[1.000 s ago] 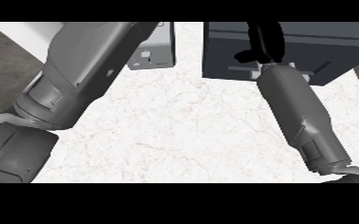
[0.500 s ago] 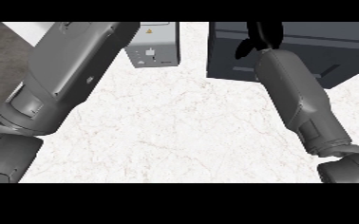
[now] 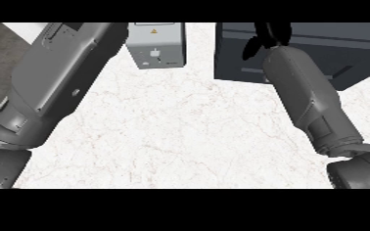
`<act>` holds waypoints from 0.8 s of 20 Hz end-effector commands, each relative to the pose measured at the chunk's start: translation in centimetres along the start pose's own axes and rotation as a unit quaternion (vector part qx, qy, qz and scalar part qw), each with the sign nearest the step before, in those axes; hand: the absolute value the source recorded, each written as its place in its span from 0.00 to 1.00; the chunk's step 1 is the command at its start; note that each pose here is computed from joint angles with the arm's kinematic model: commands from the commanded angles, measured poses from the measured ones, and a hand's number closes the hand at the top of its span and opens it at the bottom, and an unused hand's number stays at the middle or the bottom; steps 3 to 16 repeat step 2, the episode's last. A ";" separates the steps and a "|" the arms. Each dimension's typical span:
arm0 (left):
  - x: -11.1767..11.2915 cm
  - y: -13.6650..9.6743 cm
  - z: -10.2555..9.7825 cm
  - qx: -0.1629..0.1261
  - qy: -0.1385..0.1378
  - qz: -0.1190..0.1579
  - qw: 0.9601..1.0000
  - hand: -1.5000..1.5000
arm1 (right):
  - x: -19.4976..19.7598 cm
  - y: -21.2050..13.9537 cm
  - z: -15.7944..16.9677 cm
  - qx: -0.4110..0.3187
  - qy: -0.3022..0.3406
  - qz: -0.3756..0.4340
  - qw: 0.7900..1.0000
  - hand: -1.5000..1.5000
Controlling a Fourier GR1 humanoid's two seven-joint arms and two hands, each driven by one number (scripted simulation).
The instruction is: Pick up the can, place it into the drawer and close the drawer
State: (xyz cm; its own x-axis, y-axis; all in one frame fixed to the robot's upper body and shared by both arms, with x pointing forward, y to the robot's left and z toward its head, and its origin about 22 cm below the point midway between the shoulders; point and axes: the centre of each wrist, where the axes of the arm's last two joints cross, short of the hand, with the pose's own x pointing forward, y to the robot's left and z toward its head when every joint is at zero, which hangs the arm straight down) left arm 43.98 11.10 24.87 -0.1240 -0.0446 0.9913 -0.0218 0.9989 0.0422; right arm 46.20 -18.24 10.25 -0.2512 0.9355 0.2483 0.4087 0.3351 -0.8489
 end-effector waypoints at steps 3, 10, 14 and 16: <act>-1.0 3.6 0.4 0.005 0.000 0.000 1.000 0.00 | 1.8 -2.9 -3.1 -0.057 0.004 -0.066 0.996 0.00; -1.0 3.6 0.4 0.005 0.000 0.000 1.000 0.00 | 1.8 -2.9 -3.1 -0.057 0.004 -0.066 0.996 0.00; -1.0 3.6 0.4 0.005 0.000 0.000 1.000 0.00 | 1.8 -2.9 -3.1 -0.057 0.004 -0.066 0.996 0.00; -1.0 3.6 0.4 0.005 0.000 0.000 1.000 0.00 | 1.8 -2.9 -3.1 -0.057 0.004 -0.066 0.996 0.00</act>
